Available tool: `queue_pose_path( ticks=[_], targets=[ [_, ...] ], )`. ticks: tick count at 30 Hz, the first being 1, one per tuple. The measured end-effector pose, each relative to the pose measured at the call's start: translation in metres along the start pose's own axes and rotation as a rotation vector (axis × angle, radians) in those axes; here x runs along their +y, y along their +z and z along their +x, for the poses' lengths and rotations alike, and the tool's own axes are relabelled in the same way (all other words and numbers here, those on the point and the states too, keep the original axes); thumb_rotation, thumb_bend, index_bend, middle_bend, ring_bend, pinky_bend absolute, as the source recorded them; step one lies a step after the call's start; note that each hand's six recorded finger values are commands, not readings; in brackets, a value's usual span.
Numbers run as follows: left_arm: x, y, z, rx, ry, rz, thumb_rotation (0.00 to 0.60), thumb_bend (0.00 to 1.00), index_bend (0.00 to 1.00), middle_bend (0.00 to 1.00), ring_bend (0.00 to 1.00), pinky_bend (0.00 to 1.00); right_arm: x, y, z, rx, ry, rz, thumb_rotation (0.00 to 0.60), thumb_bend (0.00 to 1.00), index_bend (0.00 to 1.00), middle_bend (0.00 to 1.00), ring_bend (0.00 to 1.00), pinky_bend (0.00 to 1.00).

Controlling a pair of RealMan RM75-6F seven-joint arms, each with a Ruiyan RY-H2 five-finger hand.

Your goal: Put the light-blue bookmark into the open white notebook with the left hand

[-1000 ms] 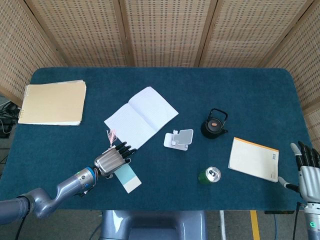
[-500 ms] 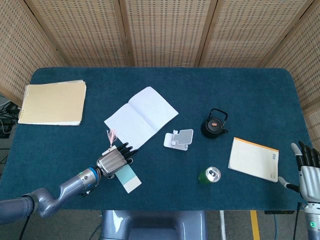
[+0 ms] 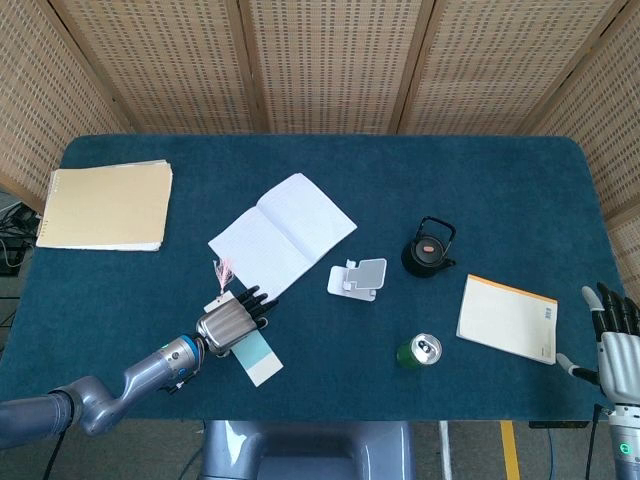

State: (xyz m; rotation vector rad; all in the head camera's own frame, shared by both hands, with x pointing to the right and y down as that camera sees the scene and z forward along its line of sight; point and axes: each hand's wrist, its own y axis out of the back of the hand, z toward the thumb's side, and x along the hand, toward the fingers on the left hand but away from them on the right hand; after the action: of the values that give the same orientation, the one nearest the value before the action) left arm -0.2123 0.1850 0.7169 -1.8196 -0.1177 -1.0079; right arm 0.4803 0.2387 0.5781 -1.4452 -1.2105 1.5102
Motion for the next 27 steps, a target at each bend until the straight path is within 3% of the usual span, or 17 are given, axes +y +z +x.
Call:
queue_pose_path(
  ticks=[6,19,27],
  targets=[
    [-0.0017,-0.0004,-0.0006,0.000,-0.009,-0.001,0.600,0.09,0.47,0.00,0.00,0.00,-0.0003,0.0002,-0.0001,0.000,0.001,0.001,0.600,0.09,0.05,0.00,0.00,0.00],
    [-0.0008,0.0014,-0.0029,-0.004,-0.002,-0.003,0.600,0.23,0.55,0.00,0.00,0.00,0.0007,0.0014,0.0005,0.004,-0.003,-0.001,0.600,0.09,0.05,0.00,0.00,0.00],
    [0.0021,0.0019,-0.0055,-0.003,0.016,-0.004,0.600,0.23,0.56,0.00,0.00,0.00,0.0018,0.0020,0.0008,0.007,-0.005,-0.003,0.600,0.09,0.05,0.00,0.00,0.00]
  ],
)
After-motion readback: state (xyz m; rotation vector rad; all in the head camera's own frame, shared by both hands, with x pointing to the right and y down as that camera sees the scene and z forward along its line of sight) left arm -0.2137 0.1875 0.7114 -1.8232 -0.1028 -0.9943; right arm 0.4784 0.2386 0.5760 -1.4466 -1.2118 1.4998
